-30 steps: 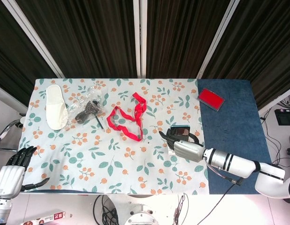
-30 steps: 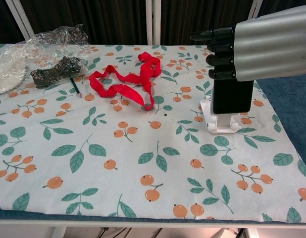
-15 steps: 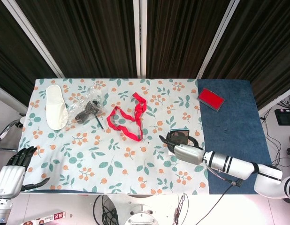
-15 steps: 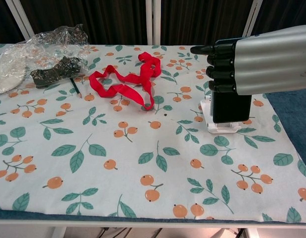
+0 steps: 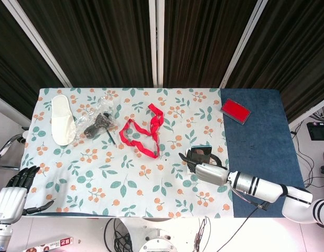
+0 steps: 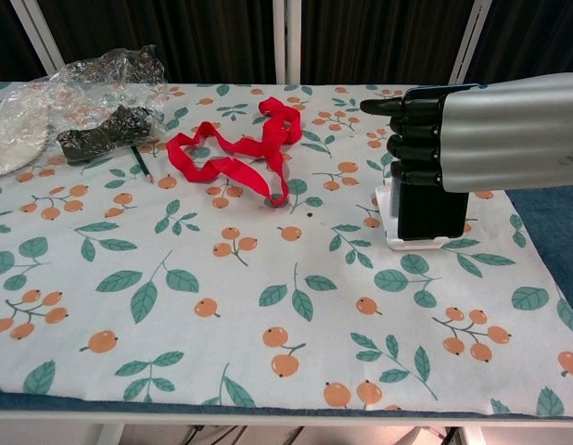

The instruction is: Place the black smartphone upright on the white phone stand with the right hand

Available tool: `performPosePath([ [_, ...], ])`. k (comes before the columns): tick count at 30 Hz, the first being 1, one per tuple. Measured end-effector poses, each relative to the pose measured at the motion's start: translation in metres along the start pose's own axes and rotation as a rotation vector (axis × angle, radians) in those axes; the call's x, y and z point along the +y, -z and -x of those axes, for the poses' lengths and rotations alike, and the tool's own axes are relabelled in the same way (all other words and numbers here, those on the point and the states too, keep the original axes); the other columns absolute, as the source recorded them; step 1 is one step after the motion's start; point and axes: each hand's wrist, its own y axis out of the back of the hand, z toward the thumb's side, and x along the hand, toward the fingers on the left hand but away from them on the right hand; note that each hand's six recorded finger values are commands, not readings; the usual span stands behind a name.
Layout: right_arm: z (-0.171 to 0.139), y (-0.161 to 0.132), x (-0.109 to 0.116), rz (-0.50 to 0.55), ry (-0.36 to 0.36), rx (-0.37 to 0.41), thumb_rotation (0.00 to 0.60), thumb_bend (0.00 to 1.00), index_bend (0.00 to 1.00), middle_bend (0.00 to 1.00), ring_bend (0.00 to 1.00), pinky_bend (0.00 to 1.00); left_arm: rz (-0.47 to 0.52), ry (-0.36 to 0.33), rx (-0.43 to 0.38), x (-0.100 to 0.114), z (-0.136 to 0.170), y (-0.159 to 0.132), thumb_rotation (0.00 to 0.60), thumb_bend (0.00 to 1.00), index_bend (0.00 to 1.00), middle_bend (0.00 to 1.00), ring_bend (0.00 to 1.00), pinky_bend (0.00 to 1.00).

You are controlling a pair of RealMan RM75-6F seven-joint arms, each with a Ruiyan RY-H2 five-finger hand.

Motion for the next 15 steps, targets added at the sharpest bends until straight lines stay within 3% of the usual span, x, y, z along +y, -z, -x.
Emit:
performPosePath([
  [15, 0.0041, 0.0007, 0.0003, 0.008, 0.005, -0.031, 0.6, 0.34, 0.49, 0.33, 0.36, 0.0, -0.003, 0.002, -0.002, 0.0009, -0.0017, -0.0001, 0.245, 0.02, 0.07, 0.08, 0.08, 0.21],
])
